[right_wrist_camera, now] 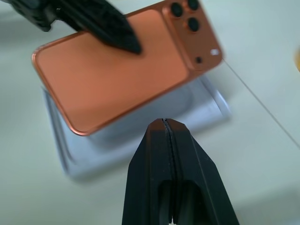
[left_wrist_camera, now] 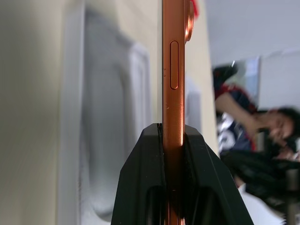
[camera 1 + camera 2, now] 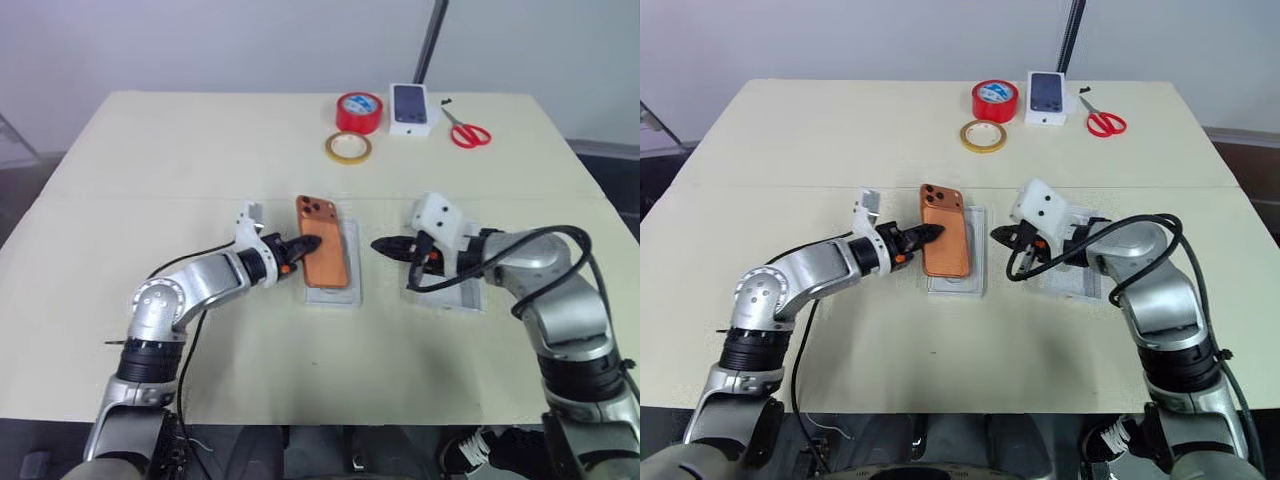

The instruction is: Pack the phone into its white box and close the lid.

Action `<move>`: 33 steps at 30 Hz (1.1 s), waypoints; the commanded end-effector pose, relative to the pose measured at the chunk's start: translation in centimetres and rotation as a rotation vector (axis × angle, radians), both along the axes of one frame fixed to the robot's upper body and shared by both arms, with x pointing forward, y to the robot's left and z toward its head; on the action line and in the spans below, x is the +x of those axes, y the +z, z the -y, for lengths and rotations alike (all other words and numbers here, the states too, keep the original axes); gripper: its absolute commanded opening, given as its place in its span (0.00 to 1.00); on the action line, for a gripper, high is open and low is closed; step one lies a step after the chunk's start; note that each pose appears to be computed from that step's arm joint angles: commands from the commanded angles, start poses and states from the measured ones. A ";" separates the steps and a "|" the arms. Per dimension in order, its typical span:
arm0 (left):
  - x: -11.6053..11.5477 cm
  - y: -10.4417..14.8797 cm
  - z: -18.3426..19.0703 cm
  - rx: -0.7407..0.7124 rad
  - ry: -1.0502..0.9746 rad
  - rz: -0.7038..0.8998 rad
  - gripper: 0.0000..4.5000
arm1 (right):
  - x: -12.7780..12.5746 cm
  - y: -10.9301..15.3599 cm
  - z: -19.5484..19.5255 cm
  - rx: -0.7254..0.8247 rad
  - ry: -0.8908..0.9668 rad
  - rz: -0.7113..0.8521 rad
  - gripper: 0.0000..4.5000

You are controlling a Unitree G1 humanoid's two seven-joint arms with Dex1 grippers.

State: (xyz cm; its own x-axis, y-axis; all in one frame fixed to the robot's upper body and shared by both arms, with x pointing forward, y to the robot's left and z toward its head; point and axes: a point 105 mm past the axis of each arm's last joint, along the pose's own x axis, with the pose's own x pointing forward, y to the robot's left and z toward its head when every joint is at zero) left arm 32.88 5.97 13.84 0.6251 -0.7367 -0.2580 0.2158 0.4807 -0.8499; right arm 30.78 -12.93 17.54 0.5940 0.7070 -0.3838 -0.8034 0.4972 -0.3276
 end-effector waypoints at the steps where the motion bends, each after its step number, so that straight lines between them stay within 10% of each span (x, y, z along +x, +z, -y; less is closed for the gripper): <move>1: 0.2 0.8 0.9 -0.012 -0.040 0.041 0.00 | -0.2 1.6 0.0 0.013 -0.009 0.074 0.00; 5: -0.1 0.5 2.0 0.003 -0.094 0.041 0.00 | 0.0 1.4 0.3 0.004 -0.035 0.082 0.00; 13: 0.0 1.3 0.9 0.029 -0.087 0.077 0.83 | 0.3 1.0 0.2 -0.024 -0.038 0.087 0.00; 23: -0.5 2.9 -5.9 0.296 -0.009 0.233 0.83 | 2.0 -0.7 -0.1 -0.124 -0.100 0.066 0.00; 31: -0.3 -0.6 -6.0 0.674 -0.118 0.361 0.01 | 3.3 -3.0 -1.5 -0.249 -0.108 0.081 0.00; 33: 0.1 -1.4 -5.3 0.709 -0.144 0.366 0.01 | 3.7 -3.3 -2.0 -0.265 -0.120 0.092 0.00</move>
